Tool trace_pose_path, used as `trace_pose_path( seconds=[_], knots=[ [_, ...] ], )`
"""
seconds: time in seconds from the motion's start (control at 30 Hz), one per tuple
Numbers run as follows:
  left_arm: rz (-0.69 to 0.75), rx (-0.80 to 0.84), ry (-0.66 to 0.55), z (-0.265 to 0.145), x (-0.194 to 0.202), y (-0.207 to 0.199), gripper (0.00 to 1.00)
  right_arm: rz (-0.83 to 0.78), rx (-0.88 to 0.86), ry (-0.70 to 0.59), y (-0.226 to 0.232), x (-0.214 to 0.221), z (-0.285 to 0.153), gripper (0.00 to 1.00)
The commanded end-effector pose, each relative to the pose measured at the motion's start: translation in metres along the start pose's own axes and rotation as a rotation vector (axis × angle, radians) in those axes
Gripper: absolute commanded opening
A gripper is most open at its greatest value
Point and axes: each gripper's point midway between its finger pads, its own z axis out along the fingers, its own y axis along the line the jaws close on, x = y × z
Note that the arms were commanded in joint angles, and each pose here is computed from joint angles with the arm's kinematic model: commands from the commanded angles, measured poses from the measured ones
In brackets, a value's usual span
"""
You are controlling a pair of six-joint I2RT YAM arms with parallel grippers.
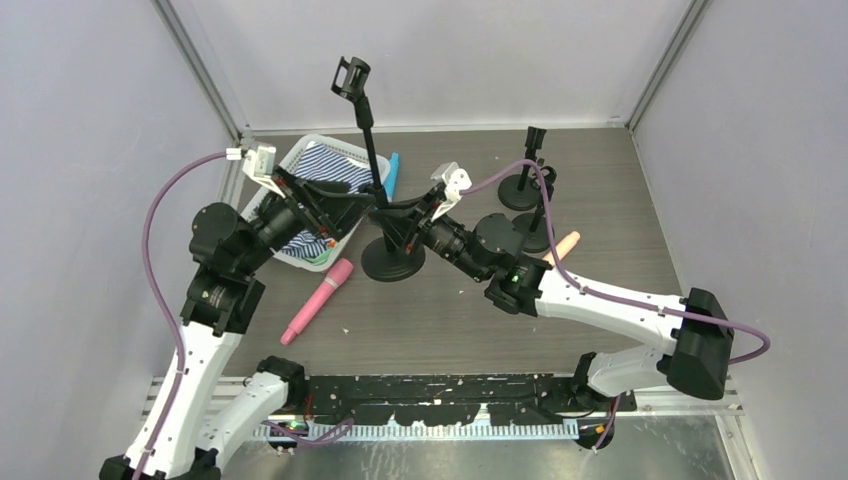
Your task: Attach the microphones to the stand
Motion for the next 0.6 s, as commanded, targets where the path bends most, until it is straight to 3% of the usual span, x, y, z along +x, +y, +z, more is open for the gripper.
trace_pose_path(
  seconds=[0.0,0.27,0.4,0.57],
  knots=[
    [0.03,0.06,-0.008,0.008,0.0,-0.013,0.9,0.06,-0.09,-0.235,0.031,-0.085,0.007,0.01],
    [0.027,0.052,0.061,0.027,0.03,-0.015,0.81,0.047,-0.103,-0.209,0.037,-0.079,0.012,0.01],
    [0.01,0.041,0.062,0.031,0.033,-0.013,0.64,0.027,-0.088,-0.197,0.034,-0.074,0.01,0.01],
    [0.003,0.029,0.054,0.033,0.034,-0.01,0.33,-0.012,-0.068,-0.174,0.029,-0.066,0.007,0.01]
  ],
)
